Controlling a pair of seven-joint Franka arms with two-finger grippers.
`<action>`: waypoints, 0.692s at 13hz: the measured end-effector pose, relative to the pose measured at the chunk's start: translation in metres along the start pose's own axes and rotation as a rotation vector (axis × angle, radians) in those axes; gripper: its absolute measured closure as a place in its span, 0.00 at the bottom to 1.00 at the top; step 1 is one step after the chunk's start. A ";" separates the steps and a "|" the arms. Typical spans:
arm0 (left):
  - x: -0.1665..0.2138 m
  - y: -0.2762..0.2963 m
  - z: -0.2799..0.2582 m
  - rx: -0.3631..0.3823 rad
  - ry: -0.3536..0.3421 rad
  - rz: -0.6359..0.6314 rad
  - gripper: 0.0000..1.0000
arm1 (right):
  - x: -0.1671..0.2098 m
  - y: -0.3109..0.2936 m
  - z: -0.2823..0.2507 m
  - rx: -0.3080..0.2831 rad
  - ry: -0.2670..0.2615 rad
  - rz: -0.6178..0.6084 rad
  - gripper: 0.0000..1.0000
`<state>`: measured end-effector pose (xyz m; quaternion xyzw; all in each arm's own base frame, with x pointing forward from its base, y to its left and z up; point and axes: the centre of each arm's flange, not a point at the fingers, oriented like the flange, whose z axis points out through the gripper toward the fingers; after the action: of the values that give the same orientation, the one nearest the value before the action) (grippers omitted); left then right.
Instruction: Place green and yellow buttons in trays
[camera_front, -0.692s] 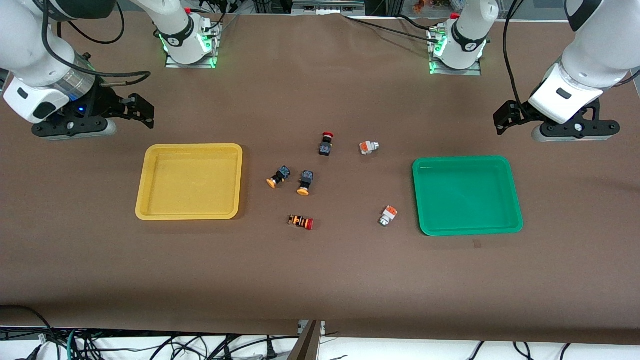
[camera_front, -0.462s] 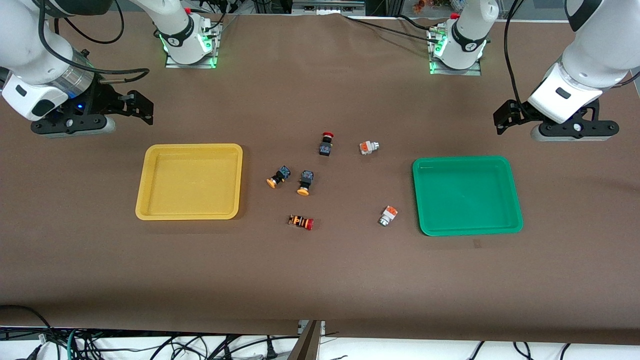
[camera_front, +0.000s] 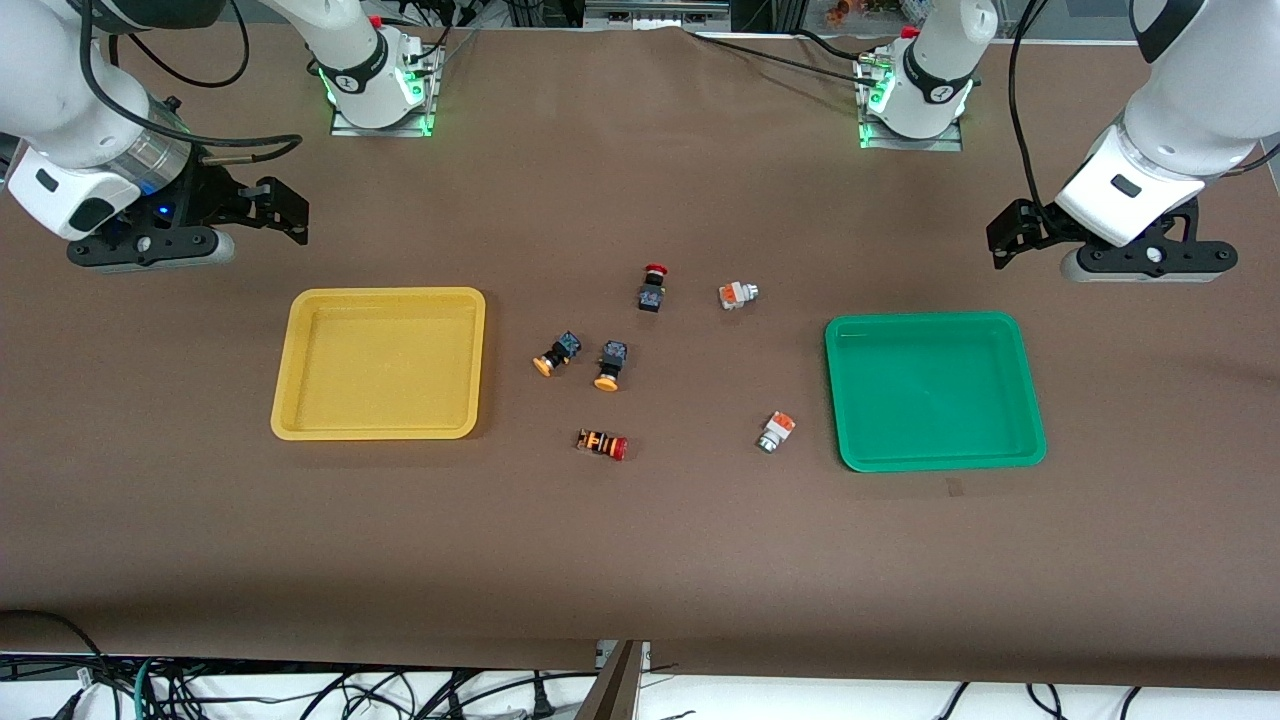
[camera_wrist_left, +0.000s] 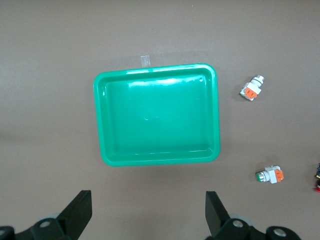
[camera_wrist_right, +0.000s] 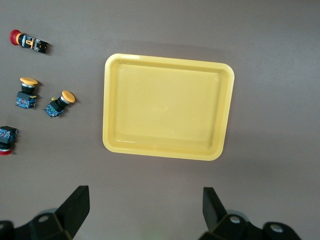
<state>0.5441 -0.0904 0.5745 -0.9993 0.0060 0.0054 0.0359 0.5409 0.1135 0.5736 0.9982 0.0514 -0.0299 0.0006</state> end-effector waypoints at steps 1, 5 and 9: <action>0.000 0.000 0.000 0.000 0.000 0.000 0.00 | 0.000 0.000 0.001 0.000 -0.003 -0.005 0.00; 0.000 0.000 0.000 0.000 0.001 0.000 0.00 | 0.008 -0.004 0.018 -0.004 -0.036 -0.076 0.00; 0.000 0.000 0.000 0.000 0.001 0.001 0.00 | 0.016 -0.015 0.036 -0.006 -0.060 -0.066 0.00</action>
<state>0.5441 -0.0905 0.5748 -0.9993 0.0062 0.0051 0.0359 0.5531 0.1298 0.5366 0.9947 0.0842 -0.0596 0.0043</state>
